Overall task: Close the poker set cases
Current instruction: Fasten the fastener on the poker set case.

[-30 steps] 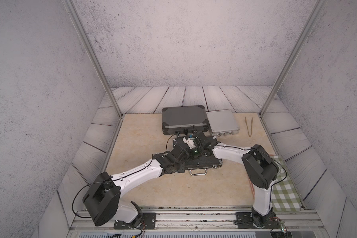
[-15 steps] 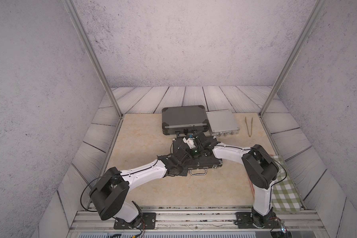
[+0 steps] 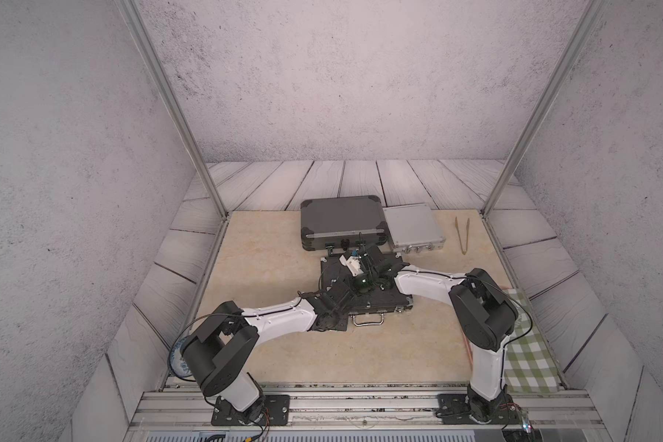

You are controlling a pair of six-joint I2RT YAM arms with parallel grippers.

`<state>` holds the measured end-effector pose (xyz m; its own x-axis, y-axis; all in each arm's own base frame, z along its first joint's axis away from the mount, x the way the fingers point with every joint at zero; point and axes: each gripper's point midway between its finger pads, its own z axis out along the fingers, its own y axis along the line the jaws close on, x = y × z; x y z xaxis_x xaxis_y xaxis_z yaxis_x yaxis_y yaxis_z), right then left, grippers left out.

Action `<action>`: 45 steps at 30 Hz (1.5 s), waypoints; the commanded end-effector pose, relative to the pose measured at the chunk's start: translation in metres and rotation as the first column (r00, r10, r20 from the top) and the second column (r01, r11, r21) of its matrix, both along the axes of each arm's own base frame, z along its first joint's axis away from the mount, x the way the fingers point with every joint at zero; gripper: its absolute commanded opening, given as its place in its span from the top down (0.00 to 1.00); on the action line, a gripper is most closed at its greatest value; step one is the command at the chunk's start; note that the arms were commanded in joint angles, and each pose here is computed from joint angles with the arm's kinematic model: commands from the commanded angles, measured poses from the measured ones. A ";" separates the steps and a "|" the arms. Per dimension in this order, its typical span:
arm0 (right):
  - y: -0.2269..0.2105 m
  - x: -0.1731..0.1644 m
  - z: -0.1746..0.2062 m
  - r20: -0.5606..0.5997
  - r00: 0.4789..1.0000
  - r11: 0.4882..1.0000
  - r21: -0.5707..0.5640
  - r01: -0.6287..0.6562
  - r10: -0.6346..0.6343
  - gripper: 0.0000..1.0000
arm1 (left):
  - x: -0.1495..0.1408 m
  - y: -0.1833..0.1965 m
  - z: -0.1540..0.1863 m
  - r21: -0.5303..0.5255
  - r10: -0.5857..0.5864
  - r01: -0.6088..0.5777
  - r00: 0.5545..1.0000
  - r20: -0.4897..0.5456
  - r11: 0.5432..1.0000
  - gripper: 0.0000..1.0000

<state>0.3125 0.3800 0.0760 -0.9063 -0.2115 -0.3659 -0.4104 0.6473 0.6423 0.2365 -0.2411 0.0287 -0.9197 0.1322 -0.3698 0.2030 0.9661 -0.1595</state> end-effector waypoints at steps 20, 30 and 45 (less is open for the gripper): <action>-0.066 -0.025 -0.070 -0.159 0.982 0.952 -0.300 0.054 -0.105 0.96 | 0.009 0.018 0.075 0.163 -0.265 0.236 0.946 0.189 0.958 0.53; -0.085 -0.009 -0.057 -0.161 0.978 0.958 -0.274 0.084 -0.131 0.96 | 0.011 0.062 0.069 0.625 -0.741 0.611 0.667 -0.078 0.486 0.35; -0.093 0.003 -0.050 -0.151 0.976 0.957 -0.268 0.110 -0.154 0.96 | 0.018 0.010 0.050 0.672 -0.902 0.649 0.425 0.069 0.357 0.02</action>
<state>0.3298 0.3377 0.0766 -0.9340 -0.1774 -0.3100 -0.3429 0.6880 0.6395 0.2472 -0.2180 0.0835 -0.1239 0.9600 -0.2511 0.8279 0.2395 0.5071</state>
